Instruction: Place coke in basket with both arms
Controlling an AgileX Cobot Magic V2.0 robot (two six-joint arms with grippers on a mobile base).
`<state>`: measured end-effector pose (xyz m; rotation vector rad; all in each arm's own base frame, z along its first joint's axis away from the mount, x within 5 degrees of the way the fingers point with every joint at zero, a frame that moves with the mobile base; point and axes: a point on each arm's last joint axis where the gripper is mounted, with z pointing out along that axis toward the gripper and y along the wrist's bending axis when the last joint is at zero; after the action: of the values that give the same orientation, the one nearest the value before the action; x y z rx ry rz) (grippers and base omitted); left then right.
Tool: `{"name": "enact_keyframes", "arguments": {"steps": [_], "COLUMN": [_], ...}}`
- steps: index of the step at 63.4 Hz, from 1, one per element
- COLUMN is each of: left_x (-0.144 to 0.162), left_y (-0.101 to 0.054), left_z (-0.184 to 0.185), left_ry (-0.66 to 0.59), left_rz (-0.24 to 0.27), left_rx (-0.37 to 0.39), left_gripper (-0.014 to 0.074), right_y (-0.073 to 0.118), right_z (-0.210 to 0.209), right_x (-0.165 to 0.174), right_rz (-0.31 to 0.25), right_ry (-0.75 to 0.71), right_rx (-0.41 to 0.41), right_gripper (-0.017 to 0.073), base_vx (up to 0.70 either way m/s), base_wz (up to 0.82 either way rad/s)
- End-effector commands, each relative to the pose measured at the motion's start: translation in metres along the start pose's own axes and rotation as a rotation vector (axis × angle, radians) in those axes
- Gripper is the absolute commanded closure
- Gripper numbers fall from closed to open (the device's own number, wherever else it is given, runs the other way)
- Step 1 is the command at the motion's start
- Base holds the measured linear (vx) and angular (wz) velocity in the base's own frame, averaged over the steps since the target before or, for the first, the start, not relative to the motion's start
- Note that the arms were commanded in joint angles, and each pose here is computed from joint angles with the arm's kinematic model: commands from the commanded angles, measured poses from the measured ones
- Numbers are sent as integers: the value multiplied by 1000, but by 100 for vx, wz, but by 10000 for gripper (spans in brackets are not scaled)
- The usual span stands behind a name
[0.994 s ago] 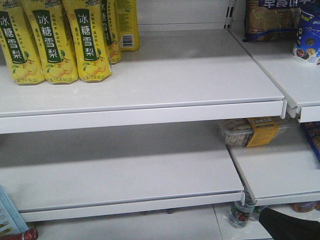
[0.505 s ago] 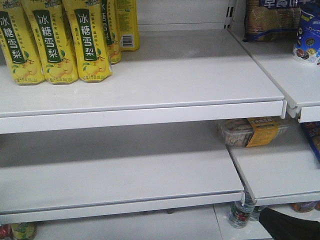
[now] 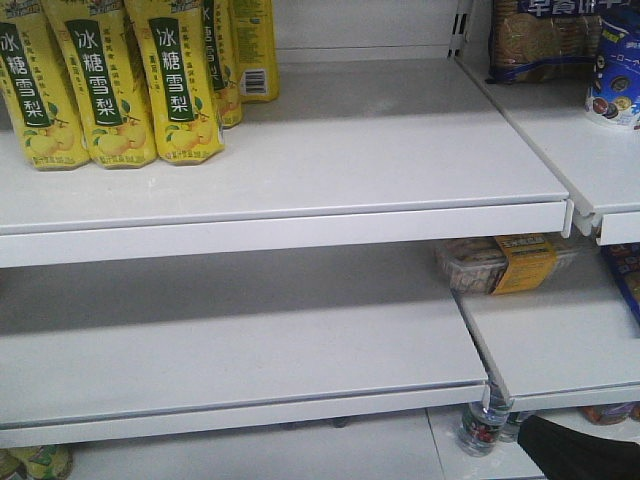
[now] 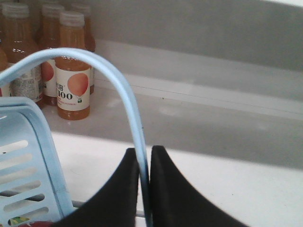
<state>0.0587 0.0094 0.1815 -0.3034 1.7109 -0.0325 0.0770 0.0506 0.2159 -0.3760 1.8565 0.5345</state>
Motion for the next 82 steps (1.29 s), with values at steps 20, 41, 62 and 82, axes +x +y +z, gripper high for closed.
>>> {"name": "enact_keyframes", "arguments": {"steps": [20, 41, 62, 82], "left_x": [-16, -16, -17, -17], "left_y": [-4, -4, -4, -5], "left_z": [-1, -1, -1, -1], "left_ry": [-185, -187, -192, -193], "left_rz": [98, 173, 151, 152], "left_rx": [38, 32, 36, 36], "left_gripper": [600, 600, 600, 600], "right_y": [-2, -2, -2, -2], "right_z": [-1, -1, -1, -1], "right_x": [-11, -11, -11, -11], "right_rz": [6, 6, 6, 6], "right_ry": [-52, -52, -52, -52], "right_rx": [31, 31, 30, 30], "right_gripper": [561, 561, 561, 561], "base_vx": [0, 0, 0, 0], "base_wz": [0, 0, 0, 0]}}
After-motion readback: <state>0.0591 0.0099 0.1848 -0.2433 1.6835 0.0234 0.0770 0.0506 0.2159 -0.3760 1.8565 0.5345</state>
